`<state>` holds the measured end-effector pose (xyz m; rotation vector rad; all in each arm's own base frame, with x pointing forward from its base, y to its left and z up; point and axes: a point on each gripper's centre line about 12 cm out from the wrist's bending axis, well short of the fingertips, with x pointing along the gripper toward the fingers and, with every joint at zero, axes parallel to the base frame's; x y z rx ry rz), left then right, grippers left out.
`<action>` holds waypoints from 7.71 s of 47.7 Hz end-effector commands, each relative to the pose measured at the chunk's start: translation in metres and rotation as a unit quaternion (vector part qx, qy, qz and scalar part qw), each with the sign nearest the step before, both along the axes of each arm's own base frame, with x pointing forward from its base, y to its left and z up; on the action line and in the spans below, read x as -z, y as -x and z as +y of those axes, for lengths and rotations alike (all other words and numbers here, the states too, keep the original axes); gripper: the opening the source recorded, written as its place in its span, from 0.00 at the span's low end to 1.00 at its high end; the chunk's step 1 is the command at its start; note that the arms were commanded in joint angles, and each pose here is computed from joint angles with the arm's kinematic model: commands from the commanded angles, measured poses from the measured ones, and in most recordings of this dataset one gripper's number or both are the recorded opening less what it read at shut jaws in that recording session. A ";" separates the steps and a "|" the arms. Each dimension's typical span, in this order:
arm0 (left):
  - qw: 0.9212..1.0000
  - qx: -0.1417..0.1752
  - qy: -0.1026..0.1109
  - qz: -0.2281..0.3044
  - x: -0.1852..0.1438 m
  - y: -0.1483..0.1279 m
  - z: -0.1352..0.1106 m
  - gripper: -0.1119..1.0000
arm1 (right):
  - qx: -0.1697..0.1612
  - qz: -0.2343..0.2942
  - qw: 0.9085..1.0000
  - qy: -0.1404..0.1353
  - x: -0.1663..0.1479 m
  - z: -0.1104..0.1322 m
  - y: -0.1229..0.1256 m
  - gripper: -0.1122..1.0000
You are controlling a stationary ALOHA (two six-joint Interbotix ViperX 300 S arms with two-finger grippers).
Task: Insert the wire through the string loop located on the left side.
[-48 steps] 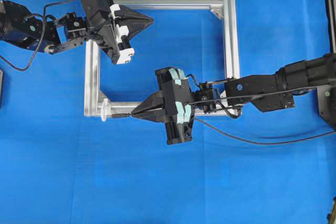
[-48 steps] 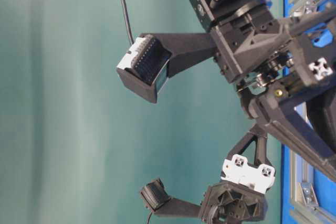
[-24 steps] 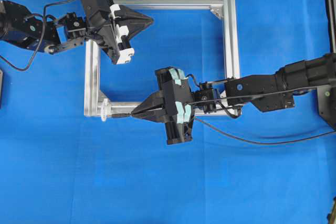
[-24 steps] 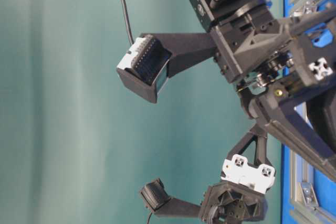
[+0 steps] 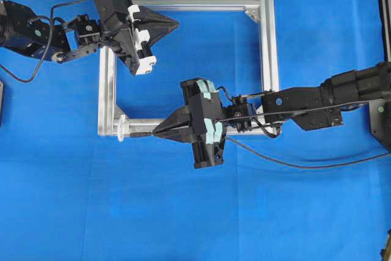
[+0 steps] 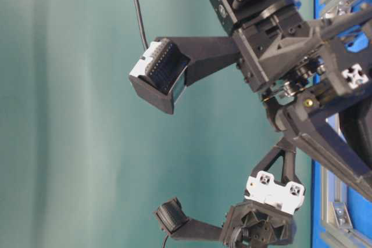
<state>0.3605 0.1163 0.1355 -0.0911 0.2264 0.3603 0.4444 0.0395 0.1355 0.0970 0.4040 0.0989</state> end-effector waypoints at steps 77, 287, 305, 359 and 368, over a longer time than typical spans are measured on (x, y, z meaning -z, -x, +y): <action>1.000 0.003 -0.011 -0.018 -0.014 -0.003 0.001 0.10 | 0.016 -0.041 0.999 -0.002 -0.003 -0.012 -0.061 0.11; 0.967 0.239 0.019 0.085 0.021 0.113 -0.158 0.91 | 0.017 -0.033 0.999 -0.001 -0.001 -0.013 -0.061 0.11; 0.967 0.239 0.017 0.086 0.021 0.113 -0.158 0.91 | 0.017 -0.034 0.999 -0.001 -0.002 -0.013 -0.061 0.11; 0.967 0.230 0.026 0.105 0.025 0.115 -0.154 0.17 | 0.016 -0.033 0.999 0.002 -0.002 -0.012 -0.061 0.48; 0.967 0.230 0.026 0.108 0.025 0.116 -0.154 0.17 | 0.017 -0.032 0.999 0.001 -0.003 -0.013 -0.059 0.94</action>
